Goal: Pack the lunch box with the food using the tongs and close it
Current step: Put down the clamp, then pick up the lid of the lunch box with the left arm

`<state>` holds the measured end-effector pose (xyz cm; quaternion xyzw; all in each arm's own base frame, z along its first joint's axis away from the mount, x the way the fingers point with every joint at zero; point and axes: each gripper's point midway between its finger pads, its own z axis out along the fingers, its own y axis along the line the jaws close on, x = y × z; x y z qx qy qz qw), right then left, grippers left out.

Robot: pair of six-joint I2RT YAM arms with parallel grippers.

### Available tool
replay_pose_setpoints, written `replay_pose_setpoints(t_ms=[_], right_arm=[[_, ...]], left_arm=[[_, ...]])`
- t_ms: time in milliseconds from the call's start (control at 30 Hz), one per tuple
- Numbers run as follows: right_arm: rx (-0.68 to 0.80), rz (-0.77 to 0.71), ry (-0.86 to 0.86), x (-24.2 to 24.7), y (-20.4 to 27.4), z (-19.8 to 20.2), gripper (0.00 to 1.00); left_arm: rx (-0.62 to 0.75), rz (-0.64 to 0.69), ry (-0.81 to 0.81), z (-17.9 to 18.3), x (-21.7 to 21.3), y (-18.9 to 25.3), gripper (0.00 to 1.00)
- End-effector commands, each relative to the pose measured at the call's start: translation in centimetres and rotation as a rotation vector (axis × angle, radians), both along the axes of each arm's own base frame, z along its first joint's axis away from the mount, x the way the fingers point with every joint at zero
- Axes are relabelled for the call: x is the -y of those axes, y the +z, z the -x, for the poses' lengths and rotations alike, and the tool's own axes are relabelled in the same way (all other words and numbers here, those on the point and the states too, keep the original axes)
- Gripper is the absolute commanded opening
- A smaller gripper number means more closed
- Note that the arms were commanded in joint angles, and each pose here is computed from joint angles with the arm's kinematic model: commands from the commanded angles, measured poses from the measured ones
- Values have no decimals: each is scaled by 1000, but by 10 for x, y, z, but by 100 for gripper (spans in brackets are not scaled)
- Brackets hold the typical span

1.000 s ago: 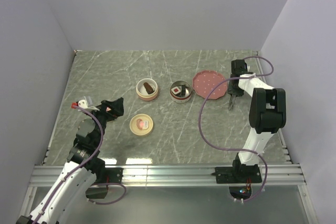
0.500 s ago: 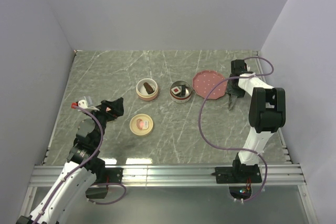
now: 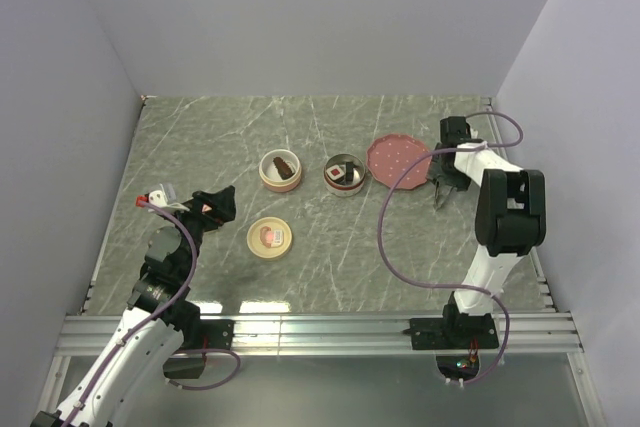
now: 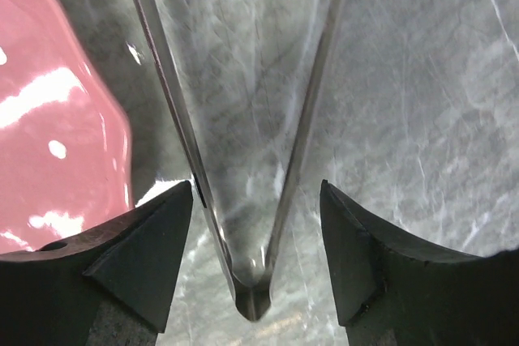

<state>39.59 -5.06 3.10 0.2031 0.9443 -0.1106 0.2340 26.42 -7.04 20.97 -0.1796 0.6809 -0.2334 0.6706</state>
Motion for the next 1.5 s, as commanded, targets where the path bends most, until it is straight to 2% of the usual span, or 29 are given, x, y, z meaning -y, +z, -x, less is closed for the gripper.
replay_pose_setpoints(t_ms=[0,200,367,433,567,667,900,1333,1467], right_arm=[[43,32,-40,8,22,9,72],[185,35,-41,4,68,25,73],[383,8,-12,-8,118,46,73],[490,-37,48,-28,139,55,73],[748,-222,257,-79,182,62,74],[864,-341,389,-110,193,77,74],[830,-331,395,-118,165,83,72],[905,-324,438,-129,185,99,71],[909,-324,436,-128,184,101,71]], left_arm=[[30,18,3,0,0,7,99],[25,12,5,-2,0,5,100],[4,9,25,-6,-2,-1,100],[0,7,28,-8,-2,-3,99],[-16,7,31,-10,-1,-7,100],[-38,17,48,-13,-3,-13,99],[-104,27,16,-15,8,-32,95],[-192,14,-221,-1,87,-62,94],[-253,12,-200,1,90,-79,93]])
